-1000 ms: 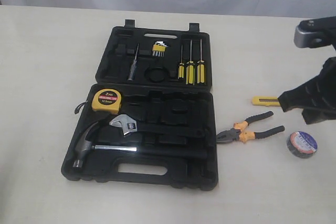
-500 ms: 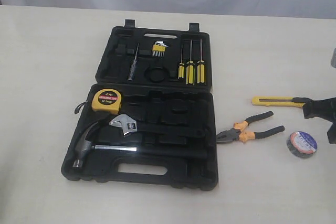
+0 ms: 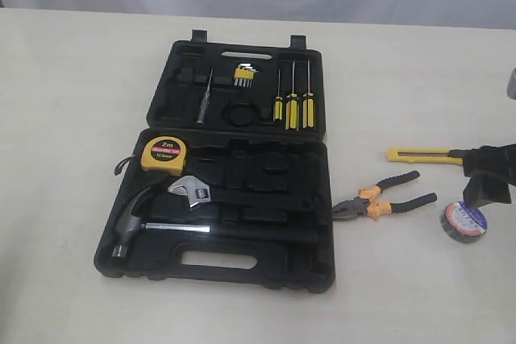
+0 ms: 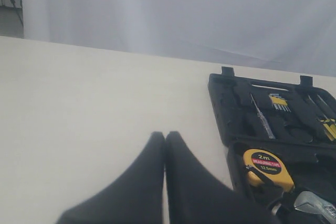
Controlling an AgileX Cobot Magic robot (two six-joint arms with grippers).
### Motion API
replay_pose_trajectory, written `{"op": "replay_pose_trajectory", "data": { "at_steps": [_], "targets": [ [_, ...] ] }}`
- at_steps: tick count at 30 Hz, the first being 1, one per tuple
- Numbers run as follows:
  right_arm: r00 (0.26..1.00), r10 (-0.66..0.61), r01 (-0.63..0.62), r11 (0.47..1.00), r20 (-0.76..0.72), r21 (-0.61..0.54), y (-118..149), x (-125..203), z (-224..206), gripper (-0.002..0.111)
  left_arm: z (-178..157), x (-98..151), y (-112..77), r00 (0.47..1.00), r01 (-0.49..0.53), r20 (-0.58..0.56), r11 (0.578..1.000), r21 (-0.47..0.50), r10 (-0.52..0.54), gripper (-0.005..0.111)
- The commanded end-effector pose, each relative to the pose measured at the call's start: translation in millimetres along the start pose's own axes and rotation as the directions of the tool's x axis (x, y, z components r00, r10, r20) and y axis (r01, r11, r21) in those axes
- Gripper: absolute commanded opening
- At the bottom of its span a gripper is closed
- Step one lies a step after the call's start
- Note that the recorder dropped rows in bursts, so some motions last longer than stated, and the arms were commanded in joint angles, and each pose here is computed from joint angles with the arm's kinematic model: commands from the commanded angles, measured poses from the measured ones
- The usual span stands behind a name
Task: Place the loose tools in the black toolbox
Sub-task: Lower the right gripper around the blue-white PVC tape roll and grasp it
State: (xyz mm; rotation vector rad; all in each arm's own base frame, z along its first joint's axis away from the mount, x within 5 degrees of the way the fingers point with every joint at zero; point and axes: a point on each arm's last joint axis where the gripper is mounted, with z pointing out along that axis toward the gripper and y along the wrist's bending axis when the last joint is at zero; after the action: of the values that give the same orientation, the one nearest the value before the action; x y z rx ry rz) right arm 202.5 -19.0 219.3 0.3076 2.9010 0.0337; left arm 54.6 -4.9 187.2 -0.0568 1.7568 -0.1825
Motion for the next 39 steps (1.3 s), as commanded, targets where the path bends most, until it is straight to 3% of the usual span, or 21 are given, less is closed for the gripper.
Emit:
{"op": "replay_pose_trajectory", "data": {
  "at_steps": [1,14,21,39],
  "targets": [
    [0.998,0.035,-0.034,0.999,-0.044,0.016,-2.2,-2.6,11.8,0.079,-0.2,-1.4,-0.4,1.0,-0.005,0.0,1.0,0.005,0.005,0.0],
    [0.991,0.021,-0.016,0.999,-0.131,0.044,-3.7,-13.6,52.9,0.079,-0.2,-1.4,-0.4,1.0,-0.005,0.0,1.0,0.005,0.005,0.0],
    [0.998,0.031,-0.029,0.999,-0.06,0.028,-2.2,-23.9,65.1,0.079,-0.2,-1.4,-0.4,1.0,-0.005,0.0,1.0,0.005,0.005,0.0],
    [0.995,0.031,-0.027,0.999,-0.096,0.037,-2.9,-28.6,101.3,0.079,-0.2,-1.4,-0.4,1.0,-0.005,0.0,1.0,0.005,0.005,0.0]
  ]
}}
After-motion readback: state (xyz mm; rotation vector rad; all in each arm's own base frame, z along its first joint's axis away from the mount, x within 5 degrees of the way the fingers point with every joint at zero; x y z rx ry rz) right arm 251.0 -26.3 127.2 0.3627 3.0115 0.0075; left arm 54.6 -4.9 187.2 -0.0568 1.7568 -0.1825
